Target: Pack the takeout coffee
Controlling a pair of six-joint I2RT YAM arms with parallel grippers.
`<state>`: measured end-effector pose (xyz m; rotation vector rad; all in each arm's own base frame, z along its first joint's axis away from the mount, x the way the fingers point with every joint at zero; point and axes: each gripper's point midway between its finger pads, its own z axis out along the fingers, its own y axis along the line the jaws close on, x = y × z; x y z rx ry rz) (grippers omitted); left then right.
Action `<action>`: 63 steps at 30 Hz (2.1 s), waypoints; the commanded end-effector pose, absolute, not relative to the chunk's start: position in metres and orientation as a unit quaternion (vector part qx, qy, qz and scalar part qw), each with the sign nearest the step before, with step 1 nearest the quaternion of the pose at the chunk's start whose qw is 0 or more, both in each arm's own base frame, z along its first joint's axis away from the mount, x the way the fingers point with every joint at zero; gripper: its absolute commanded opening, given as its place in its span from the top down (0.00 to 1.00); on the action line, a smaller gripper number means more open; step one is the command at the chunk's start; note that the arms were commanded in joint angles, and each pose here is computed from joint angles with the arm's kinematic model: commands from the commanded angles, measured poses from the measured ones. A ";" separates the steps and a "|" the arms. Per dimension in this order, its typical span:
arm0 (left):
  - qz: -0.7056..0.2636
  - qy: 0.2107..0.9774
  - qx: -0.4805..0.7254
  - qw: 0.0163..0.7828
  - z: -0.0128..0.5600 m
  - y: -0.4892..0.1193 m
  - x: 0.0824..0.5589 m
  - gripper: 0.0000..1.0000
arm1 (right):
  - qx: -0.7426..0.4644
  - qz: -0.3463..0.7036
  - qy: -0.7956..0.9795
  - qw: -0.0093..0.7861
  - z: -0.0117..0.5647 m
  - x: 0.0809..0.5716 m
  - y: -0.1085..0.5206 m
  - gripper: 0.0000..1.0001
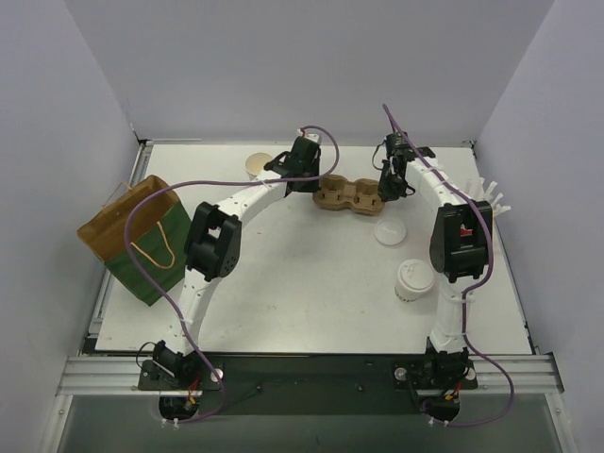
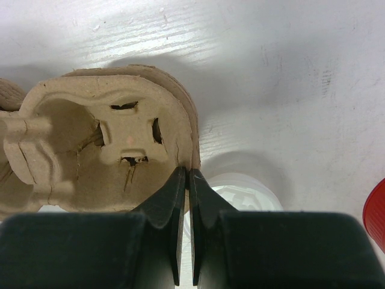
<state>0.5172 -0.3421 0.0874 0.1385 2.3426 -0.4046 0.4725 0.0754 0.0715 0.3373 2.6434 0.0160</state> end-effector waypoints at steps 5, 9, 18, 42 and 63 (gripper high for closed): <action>-0.182 0.890 0.067 0.414 0.140 -0.352 0.523 0.94 | 0.127 -0.001 0.957 0.259 0.098 0.475 0.069 1.00; -0.183 0.888 0.069 0.416 0.146 -0.353 0.521 0.97 | 0.128 0.001 0.955 0.266 0.105 0.475 0.068 1.00; -0.184 0.884 0.069 0.423 0.159 -0.351 0.519 1.00 | 0.128 0.009 0.952 0.276 0.116 0.476 0.070 1.00; -0.186 0.878 0.060 0.437 0.210 -0.335 0.479 1.00 | 0.117 0.027 0.947 0.299 0.156 0.442 0.090 1.00; -0.195 0.919 -0.001 0.342 0.096 -0.288 0.265 1.00 | 0.091 0.015 0.971 0.219 0.080 0.282 0.125 0.68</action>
